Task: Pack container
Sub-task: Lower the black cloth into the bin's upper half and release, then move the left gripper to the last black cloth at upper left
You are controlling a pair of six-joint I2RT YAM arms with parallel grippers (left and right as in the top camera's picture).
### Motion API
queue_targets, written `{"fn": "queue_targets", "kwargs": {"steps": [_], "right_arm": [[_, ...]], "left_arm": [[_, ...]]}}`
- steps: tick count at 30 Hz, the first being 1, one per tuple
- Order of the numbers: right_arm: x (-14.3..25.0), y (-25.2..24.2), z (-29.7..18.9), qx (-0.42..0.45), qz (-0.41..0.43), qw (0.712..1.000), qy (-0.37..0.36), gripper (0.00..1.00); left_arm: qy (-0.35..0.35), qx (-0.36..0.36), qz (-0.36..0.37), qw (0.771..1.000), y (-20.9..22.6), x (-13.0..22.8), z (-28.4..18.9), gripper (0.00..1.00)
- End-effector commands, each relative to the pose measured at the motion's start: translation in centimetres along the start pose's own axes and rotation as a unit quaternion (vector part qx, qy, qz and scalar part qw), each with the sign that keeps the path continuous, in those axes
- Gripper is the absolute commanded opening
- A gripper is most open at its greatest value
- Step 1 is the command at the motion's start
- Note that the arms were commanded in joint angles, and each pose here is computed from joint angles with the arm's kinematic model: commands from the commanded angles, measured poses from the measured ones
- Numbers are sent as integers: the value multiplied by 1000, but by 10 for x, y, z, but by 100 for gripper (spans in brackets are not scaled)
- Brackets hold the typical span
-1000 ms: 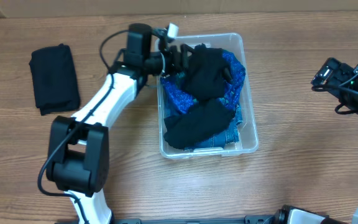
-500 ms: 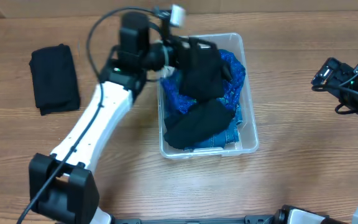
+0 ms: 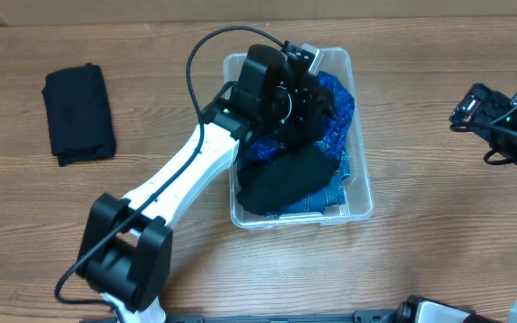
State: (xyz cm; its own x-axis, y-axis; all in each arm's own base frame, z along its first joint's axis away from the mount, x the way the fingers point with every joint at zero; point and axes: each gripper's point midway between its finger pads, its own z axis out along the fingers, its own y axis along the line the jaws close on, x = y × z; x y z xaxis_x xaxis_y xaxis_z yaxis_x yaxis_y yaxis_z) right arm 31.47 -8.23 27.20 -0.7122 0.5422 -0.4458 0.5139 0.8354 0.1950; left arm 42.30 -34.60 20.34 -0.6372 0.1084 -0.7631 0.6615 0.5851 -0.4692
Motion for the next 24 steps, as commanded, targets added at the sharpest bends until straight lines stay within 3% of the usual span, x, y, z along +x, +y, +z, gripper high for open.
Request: {"fn": "queue_targets", "kwargs": {"steps": [1, 3, 7, 10, 12, 19, 22, 24], "right_arm": [[-1, 1, 0, 1, -3, 1000, -2, 100], [-1, 1, 0, 1, -3, 1000, -2, 100], [0, 1, 0, 1, -3, 1000, -1, 100], [0, 1, 0, 1, -3, 1000, -1, 100], [-1, 1, 0, 0, -3, 1000, -2, 100], [0, 1, 0, 1, -3, 1000, -1, 100], [0, 1, 0, 1, -3, 1000, -1, 100], [0, 1, 0, 1, -3, 1000, -1, 100]], "left_arm": [[0, -34, -26, 999, 43, -5, 15, 18], [14, -51, -64, 997, 68, 4, 19, 17], [49, -102, -183, 977, 138, 40, 17, 4], [76, -137, -289, 944, 188, 74, 1, 4], [92, -130, -311, 937, 194, 85, -6, 4], [104, -90, -271, 953, 172, 78, 1, 5], [95, -41, -244, 964, 148, 52, 5, 10], [82, -20, -229, 970, 136, 31, 2, 24]]}}
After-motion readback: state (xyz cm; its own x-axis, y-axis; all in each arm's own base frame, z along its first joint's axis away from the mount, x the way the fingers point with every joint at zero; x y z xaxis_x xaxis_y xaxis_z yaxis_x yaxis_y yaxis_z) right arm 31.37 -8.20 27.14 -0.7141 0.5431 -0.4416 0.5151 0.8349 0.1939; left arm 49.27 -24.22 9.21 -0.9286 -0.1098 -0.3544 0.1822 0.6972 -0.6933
